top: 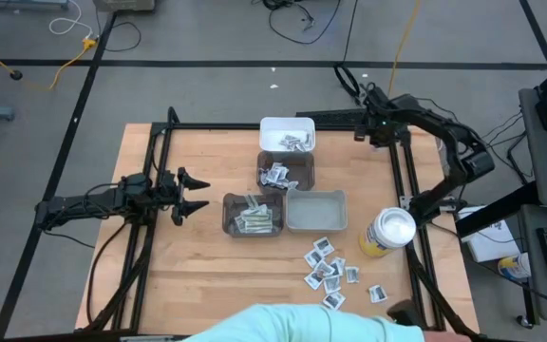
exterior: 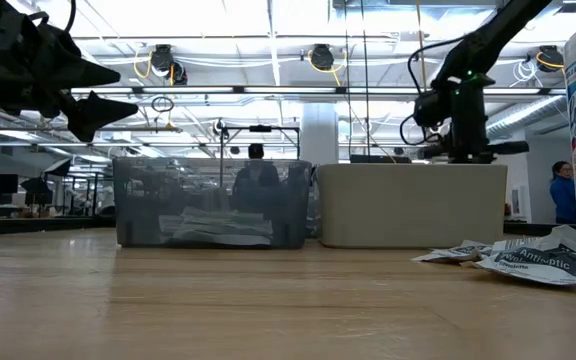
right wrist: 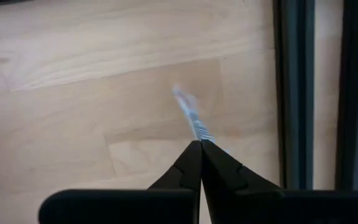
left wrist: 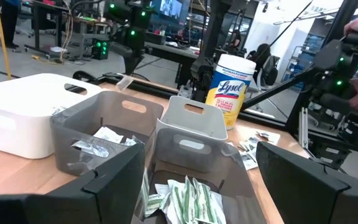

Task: Pick & Place First Aid Supplies
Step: Put the white ointment pack into the white bin

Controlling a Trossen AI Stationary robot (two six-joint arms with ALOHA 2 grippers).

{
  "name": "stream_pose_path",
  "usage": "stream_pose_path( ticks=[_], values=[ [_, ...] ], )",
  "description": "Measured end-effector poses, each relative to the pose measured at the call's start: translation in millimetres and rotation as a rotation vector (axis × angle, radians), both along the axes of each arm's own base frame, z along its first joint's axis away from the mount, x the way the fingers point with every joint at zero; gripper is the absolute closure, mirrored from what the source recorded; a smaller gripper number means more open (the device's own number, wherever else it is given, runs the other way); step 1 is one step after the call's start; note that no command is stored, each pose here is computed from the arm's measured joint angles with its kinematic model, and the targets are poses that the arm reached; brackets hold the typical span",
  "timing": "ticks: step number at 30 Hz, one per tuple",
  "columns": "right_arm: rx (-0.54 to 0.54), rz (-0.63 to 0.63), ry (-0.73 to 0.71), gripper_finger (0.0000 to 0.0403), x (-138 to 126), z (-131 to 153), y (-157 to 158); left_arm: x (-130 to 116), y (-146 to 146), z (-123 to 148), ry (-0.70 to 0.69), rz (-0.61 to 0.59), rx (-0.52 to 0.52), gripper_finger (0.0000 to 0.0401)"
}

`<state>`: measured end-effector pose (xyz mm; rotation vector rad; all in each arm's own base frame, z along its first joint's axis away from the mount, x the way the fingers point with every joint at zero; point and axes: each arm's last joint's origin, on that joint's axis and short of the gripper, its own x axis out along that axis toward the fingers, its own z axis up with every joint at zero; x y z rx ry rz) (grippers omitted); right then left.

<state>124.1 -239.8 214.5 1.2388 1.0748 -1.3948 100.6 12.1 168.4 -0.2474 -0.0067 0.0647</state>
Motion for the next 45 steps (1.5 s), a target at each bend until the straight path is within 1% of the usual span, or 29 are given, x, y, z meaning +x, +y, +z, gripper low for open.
stream_pose_path(
  ticks=[9, 16, 23, 27, 30, 38, 41, 45],
  values=[
    [-0.021, 0.026, -0.012, 0.0403, 1.4, 18.6, 1.7, 0.0, 0.0, 0.0, 0.000, 0.000, 0.000, 0.0091],
    [-0.085, 0.069, -0.036, 0.0403, 5.5, 40.8, -6.2, 0.0, 0.0, 0.1, 0.000, 0.000, 0.000, 0.0091],
    [-0.083, 0.088, 0.028, 0.0403, 5.2, 41.3, -3.4, 0.0, 0.0, 0.0, 0.000, 0.000, 0.000, 0.0091],
    [-0.080, 0.043, 0.013, 0.0397, 5.4, 41.2, -3.3, 0.0, 0.0, 0.0, 0.000, 0.000, 0.000, 0.0091],
    [-0.059, 0.039, -0.028, 0.0368, 6.5, 41.1, -2.7, 0.0, 0.0, 0.1, 0.000, 0.000, 0.000, 0.0091],
    [-0.063, -0.028, -0.034, 0.0234, 6.4, 41.1, -2.8, 0.0, 0.0, 0.1, 0.000, 0.000, 0.000, 0.0091],
    [-0.068, -0.037, -0.038, 0.0213, 6.7, 41.2, -3.2, 0.0, 0.0, 0.1, -0.001, 0.000, 0.000, 0.0091],
    [-0.095, -0.063, -0.025, 0.0214, 6.3, 36.2, -4.2, 0.0, 0.0, 0.1, -0.001, 0.000, 0.000, 0.0091]
  ],
)
